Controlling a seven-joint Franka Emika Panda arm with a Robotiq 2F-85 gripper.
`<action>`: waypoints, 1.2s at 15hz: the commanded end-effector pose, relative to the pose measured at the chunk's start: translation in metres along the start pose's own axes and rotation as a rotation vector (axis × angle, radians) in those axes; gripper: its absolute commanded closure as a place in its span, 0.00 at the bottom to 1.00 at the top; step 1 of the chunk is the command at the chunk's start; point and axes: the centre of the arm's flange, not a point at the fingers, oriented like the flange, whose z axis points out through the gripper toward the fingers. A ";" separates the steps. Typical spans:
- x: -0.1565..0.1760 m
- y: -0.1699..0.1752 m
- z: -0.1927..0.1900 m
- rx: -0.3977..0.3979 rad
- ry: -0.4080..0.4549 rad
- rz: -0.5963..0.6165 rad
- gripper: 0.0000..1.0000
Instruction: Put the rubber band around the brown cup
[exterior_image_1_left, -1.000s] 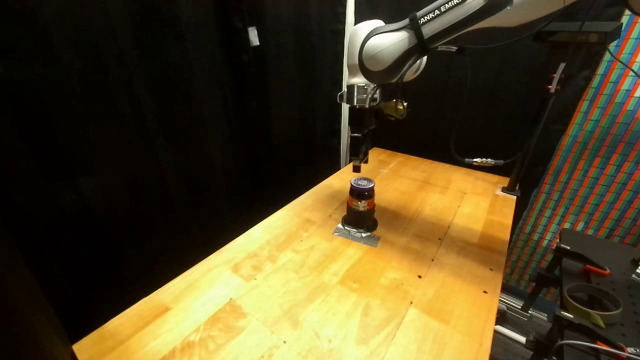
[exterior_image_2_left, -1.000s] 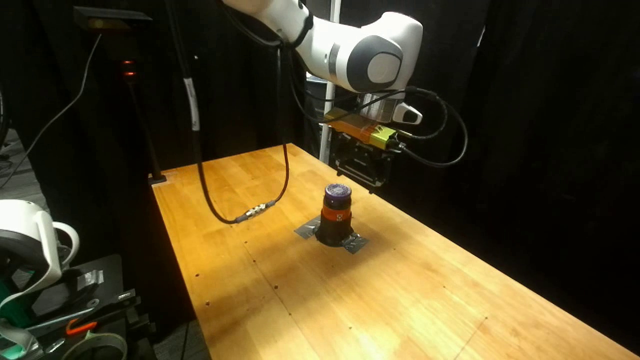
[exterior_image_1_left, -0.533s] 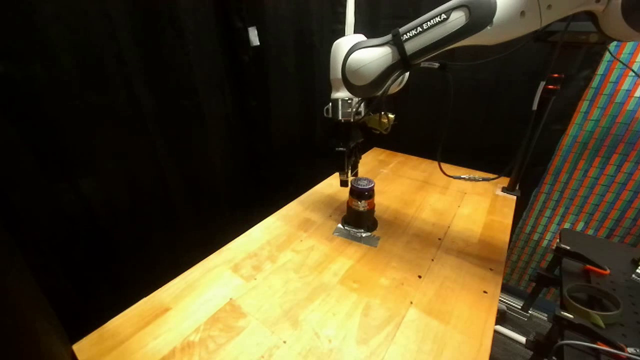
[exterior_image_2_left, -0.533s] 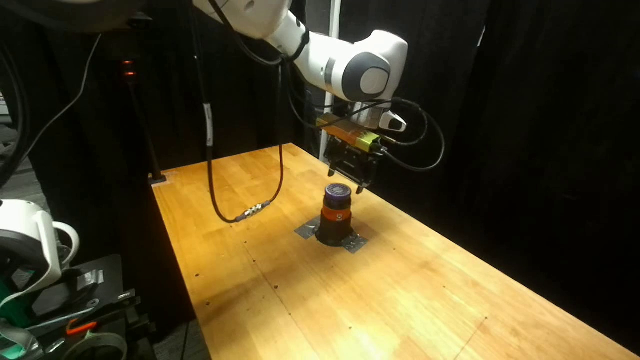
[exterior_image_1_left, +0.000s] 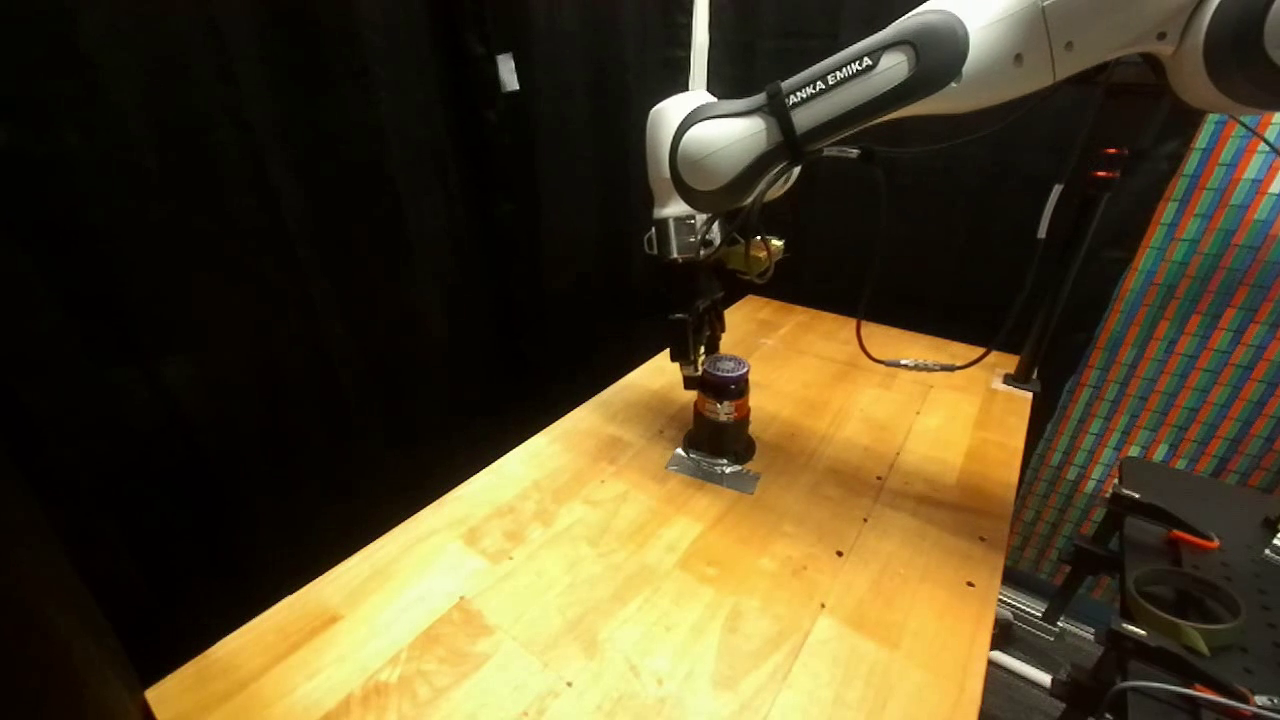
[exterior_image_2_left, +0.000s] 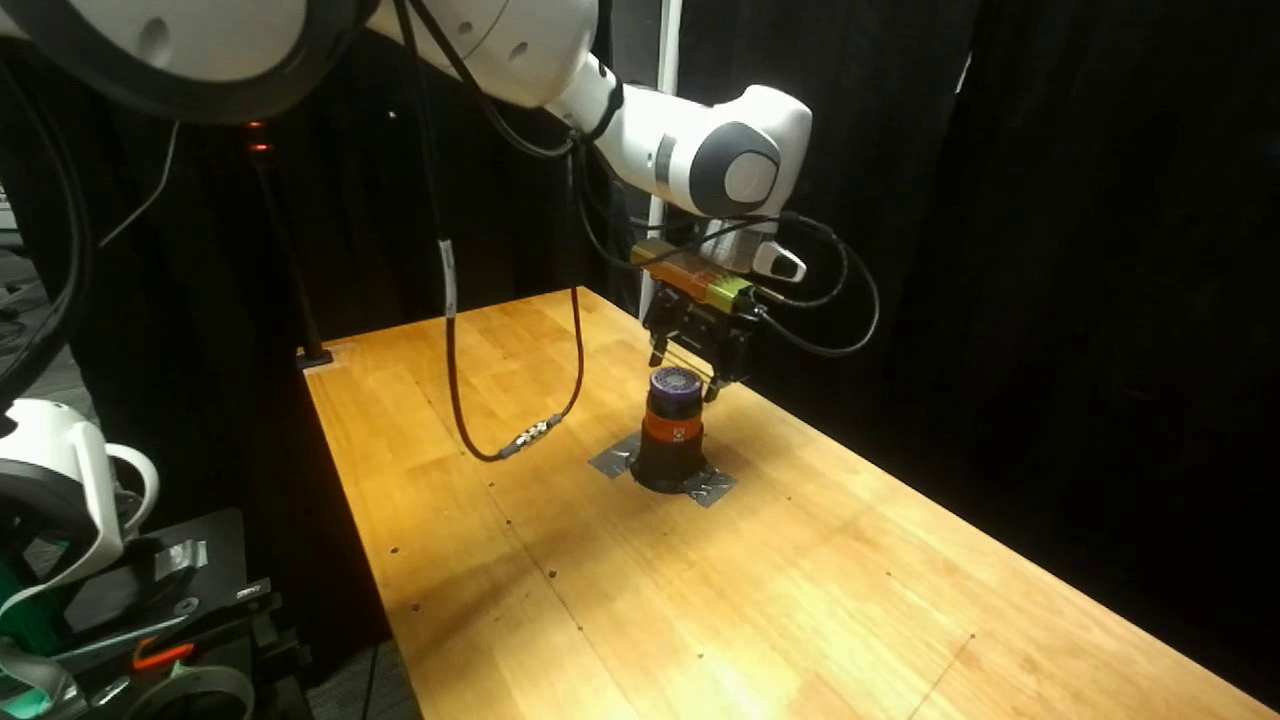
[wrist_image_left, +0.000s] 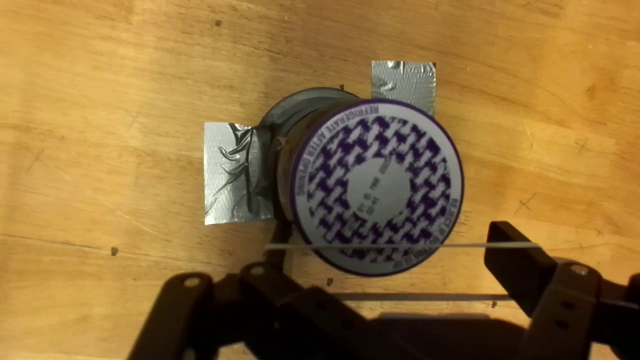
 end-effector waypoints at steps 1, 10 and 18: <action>0.006 0.000 0.004 -0.047 -0.048 0.019 0.00; -0.034 -0.021 0.016 -0.155 -0.183 -0.067 0.00; -0.109 -0.038 0.021 -0.222 -0.221 -0.094 0.00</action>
